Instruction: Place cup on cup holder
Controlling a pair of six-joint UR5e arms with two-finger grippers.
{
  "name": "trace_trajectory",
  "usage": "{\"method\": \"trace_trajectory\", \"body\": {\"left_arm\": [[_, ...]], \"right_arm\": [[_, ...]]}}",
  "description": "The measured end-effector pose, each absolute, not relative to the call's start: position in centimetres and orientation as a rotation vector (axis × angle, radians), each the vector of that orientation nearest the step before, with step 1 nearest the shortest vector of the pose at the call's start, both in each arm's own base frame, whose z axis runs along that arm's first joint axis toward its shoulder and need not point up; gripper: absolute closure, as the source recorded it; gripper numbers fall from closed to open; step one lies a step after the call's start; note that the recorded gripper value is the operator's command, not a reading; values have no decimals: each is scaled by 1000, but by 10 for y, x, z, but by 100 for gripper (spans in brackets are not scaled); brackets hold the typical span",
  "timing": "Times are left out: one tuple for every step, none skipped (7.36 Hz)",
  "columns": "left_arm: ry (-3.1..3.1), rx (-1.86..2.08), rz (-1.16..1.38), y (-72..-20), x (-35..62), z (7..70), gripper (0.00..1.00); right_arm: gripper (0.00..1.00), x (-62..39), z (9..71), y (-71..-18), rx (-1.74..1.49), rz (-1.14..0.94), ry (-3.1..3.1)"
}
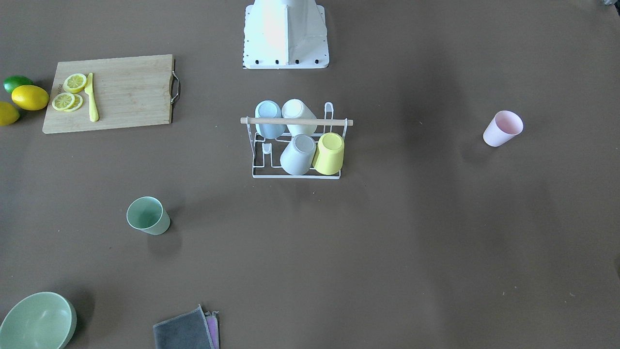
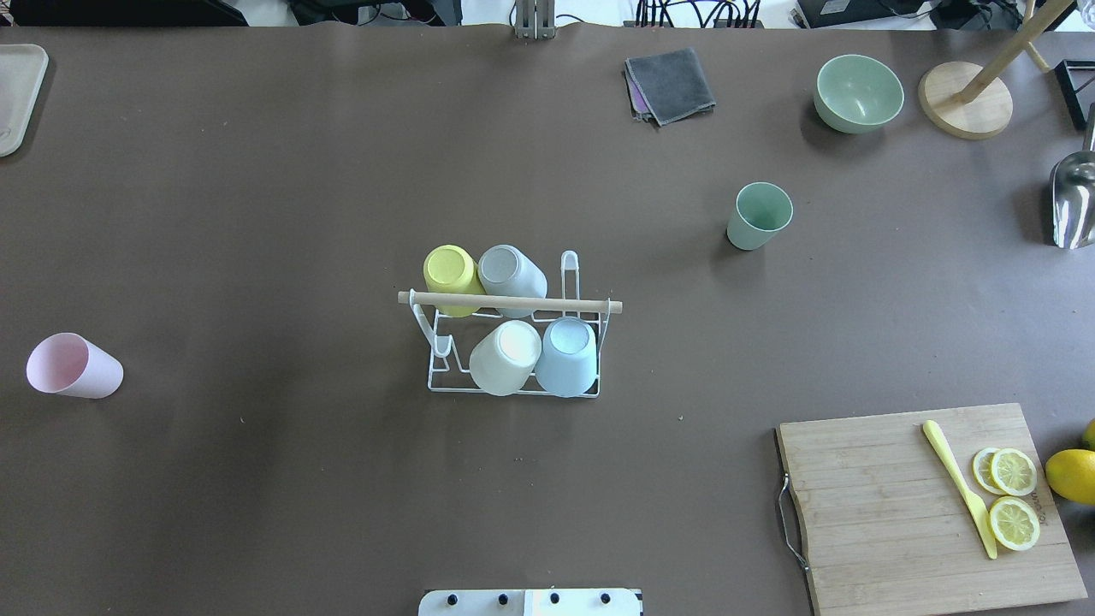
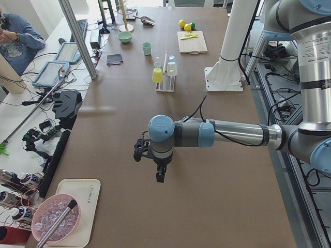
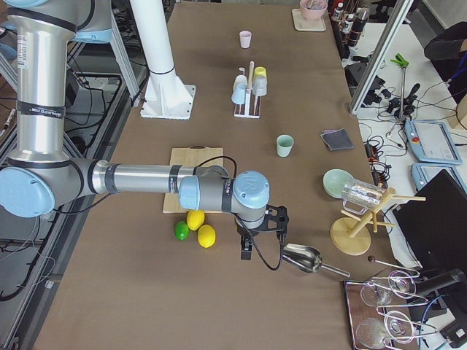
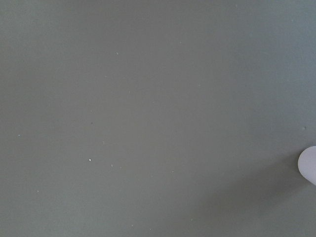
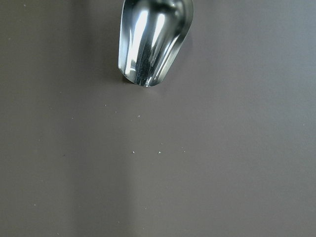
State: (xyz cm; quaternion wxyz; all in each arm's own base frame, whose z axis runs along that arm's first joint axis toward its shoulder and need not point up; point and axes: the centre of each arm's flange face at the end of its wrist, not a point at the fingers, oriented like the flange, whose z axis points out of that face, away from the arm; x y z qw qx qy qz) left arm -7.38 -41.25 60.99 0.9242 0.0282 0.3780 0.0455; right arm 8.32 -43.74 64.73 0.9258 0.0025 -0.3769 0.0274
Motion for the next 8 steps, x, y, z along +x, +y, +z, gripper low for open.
{"method": "trace_trajectory", "body": {"left_arm": [[760, 54, 100, -423, -73, 602, 2], [752, 14, 112, -432, -63, 596, 2], [753, -61, 122, -437, -48, 594, 2], [754, -124, 134, -441, -33, 592, 2], [749, -167, 173, -449, -11, 585, 2], [739, -202, 224, -459, 17, 573, 2], [722, -222, 278, -472, 44, 560, 2], [685, -237, 335, -482, 70, 547, 2]], "right_arm": [[0, 83, 647, -437, 5, 56, -773], [0, 82, 648, -436, 2, 54, -774], [0, 80, 647, -437, 2, 47, -772], [0, 76, 641, -442, 9, 37, -771], [0, 69, 630, -450, 20, 21, -772], [0, 57, 611, -464, 41, -10, -776], [0, 42, 590, -480, 61, -35, -779], [0, 23, 566, -499, 72, -39, -783]]}}
